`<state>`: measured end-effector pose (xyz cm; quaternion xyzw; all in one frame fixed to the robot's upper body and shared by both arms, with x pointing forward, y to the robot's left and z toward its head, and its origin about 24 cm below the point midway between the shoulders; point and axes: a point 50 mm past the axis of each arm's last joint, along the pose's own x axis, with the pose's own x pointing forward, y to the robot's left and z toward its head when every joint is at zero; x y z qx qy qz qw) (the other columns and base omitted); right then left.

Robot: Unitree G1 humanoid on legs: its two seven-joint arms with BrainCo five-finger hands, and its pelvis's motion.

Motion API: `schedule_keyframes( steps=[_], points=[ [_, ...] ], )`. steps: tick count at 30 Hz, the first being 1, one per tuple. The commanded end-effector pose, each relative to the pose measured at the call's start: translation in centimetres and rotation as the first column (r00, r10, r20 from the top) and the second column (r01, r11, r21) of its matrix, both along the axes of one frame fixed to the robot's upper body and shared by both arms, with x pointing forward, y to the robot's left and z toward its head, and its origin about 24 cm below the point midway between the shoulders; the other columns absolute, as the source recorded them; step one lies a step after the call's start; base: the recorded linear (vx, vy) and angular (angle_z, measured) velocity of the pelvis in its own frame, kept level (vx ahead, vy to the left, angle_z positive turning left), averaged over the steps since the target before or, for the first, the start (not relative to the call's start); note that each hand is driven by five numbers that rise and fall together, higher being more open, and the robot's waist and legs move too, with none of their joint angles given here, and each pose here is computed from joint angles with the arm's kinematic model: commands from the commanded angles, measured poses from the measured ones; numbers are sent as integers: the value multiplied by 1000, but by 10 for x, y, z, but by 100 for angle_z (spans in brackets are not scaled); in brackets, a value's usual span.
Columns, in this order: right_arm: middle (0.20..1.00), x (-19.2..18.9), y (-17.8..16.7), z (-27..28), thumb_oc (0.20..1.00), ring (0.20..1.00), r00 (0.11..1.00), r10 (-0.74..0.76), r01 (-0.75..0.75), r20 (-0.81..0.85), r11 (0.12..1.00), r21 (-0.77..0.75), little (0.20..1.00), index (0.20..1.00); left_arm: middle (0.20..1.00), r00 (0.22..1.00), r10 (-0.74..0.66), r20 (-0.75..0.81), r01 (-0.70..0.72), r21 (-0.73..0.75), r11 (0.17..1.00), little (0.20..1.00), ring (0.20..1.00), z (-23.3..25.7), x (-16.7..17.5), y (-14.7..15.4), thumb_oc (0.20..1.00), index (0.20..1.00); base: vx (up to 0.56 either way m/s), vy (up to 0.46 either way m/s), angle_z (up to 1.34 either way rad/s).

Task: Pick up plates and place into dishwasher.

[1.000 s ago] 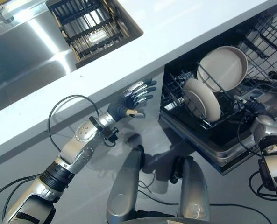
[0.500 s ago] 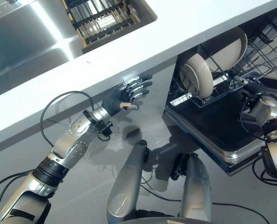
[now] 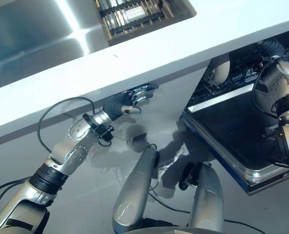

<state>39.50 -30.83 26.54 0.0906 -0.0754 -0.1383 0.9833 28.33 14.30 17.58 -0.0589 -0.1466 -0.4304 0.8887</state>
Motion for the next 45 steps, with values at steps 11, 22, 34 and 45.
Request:
schedule_keyframes(
  steps=[11,22,34,45],
  points=[
    [1000,-49,-48,-61,1000,1000,975,-220,207,-16,939,-274,1000,1000,1000,987,48,153,-31,-110,993,1000,1000,6,-20,10,1000,1000,-75,76,-12],
    [1000,-144,-97,-136,1000,1000,729,-682,675,62,700,-233,1000,1000,1000,975,105,195,-80,-135,988,1000,1000,-5,-30,5,1000,1000,-72,58,-18],
    [1000,-144,-58,-246,1000,1000,796,-512,597,-322,750,285,1000,1000,1000,977,87,196,-56,-159,986,1000,1000,-3,-26,-13,1000,1000,-16,13,-6],
    [1000,-62,61,-231,1000,1000,963,259,-238,68,711,662,1000,1000,1000,981,-11,194,36,-127,991,1000,1000,1,-22,-32,1000,1000,-2,-44,4]
  ],
)
